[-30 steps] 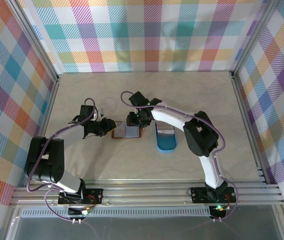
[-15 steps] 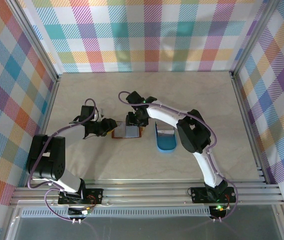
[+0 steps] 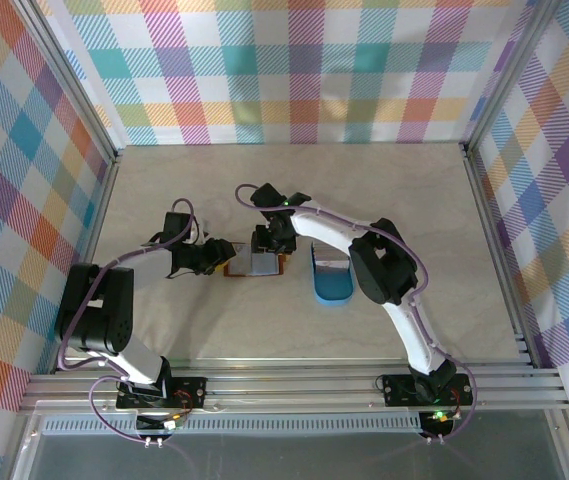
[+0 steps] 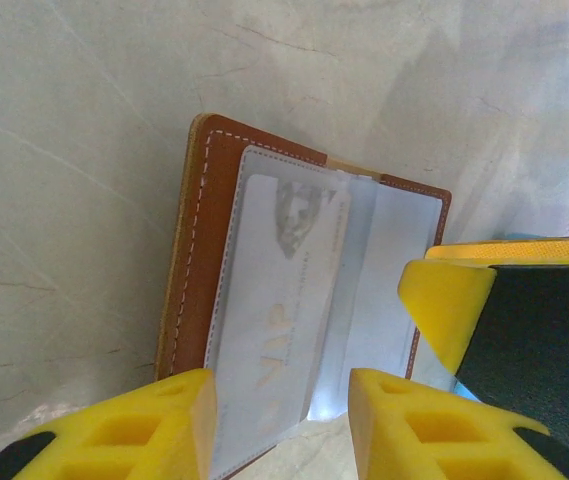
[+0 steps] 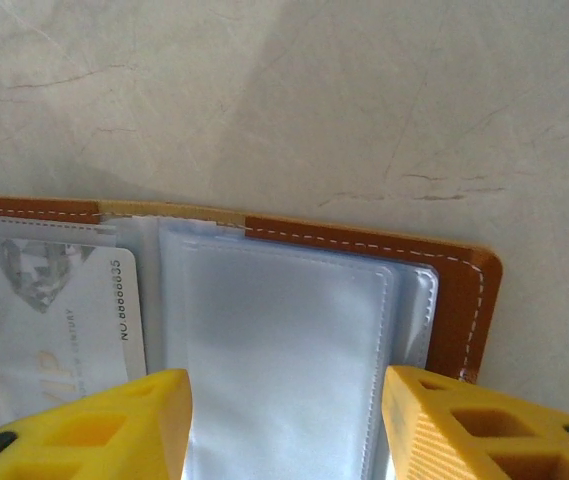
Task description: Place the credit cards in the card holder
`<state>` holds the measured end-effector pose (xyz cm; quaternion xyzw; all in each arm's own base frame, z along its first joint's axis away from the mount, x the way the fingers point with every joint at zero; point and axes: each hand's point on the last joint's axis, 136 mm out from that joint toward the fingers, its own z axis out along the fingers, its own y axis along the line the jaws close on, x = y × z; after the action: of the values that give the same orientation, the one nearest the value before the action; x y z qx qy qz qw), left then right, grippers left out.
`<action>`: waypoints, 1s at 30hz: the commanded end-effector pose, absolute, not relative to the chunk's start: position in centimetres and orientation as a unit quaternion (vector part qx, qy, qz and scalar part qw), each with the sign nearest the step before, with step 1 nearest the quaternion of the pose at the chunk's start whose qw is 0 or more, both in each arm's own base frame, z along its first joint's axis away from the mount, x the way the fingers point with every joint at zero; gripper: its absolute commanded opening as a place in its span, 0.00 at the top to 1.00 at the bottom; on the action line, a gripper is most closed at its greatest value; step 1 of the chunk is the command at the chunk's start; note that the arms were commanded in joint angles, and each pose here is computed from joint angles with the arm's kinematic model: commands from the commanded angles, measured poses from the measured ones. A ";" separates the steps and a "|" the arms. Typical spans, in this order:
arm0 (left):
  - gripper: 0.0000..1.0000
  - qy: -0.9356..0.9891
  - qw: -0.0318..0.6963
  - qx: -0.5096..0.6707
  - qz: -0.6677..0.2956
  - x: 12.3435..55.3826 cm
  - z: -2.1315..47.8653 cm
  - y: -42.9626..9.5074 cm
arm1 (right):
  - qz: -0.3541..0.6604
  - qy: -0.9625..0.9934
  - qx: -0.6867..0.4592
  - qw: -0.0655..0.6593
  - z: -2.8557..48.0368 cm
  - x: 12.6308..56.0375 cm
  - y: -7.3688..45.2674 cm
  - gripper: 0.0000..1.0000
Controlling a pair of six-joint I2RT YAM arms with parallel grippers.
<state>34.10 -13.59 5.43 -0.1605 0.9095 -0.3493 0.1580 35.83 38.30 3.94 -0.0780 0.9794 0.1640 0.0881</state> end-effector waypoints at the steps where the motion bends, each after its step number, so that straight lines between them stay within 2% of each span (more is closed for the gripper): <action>1: 0.60 0.909 0.165 -0.155 -0.351 34.5 5.4 -13.6 | 0.165 0.980 -0.079 0.081 3.9 35.5 39.0 0.47; 30: 0.61 0.911 0.166 -0.152 -0.346 34.4 5.4 -13.3 | 0.192 0.973 -0.087 0.095 5.5 35.2 40.3 0.49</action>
<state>34.05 -13.55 5.12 -0.1590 0.9110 -0.3473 0.1555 35.34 39.58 4.44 -0.0877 0.9759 0.1784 0.0901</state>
